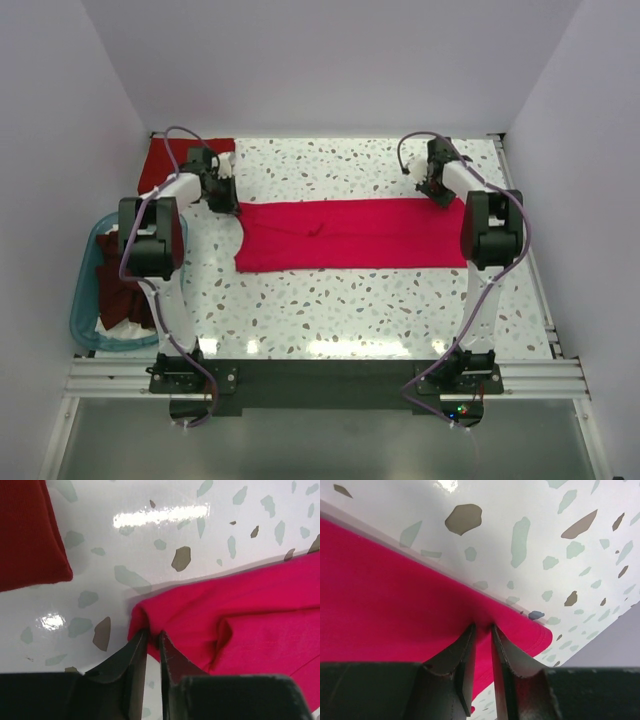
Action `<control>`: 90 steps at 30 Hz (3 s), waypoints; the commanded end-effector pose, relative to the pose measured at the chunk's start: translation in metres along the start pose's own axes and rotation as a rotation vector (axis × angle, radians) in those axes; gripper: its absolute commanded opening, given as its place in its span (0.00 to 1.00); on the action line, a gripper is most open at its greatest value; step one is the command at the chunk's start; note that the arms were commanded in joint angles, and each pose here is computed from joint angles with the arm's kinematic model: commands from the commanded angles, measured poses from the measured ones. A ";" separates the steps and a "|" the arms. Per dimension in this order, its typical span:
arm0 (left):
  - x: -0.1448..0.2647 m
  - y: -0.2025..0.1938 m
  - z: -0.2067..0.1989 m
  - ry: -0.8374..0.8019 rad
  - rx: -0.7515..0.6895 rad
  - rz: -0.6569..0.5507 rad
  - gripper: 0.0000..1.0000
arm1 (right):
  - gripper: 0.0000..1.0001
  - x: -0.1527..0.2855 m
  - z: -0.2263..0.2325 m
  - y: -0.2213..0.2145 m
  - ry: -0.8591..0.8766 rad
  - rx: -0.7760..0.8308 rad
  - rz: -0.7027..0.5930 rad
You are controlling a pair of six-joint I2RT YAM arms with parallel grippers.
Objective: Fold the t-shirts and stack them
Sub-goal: Fold the tshirt
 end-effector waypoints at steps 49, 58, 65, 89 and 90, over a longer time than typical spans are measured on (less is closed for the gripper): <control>0.008 0.113 -0.098 0.014 -0.639 -0.227 0.51 | 0.31 0.049 0.018 -0.045 0.437 0.233 0.019; 0.072 0.084 -0.105 -0.072 -0.530 -0.290 0.56 | 0.21 0.065 0.080 -0.085 0.543 0.360 0.110; 0.079 0.038 -0.101 -0.069 -0.488 -0.229 0.55 | 0.20 0.122 0.160 -0.134 0.701 0.533 0.110; -0.098 0.062 -0.139 -0.057 -0.620 0.030 0.44 | 0.20 0.156 0.098 -0.080 0.595 0.423 -0.061; -0.105 0.059 -0.152 -0.074 -0.669 0.038 0.44 | 0.20 0.155 0.099 -0.082 0.602 0.447 -0.062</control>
Point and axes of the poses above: each gripper's point midway between its finger pads, its own x axis back along the fingers, its own z axis along the line the jaws close on, y = z × x, the point moved 10 cm from there along x, back along the fingers, and after that the axes turned 8 degrees about -x, right-handed, at the moved point
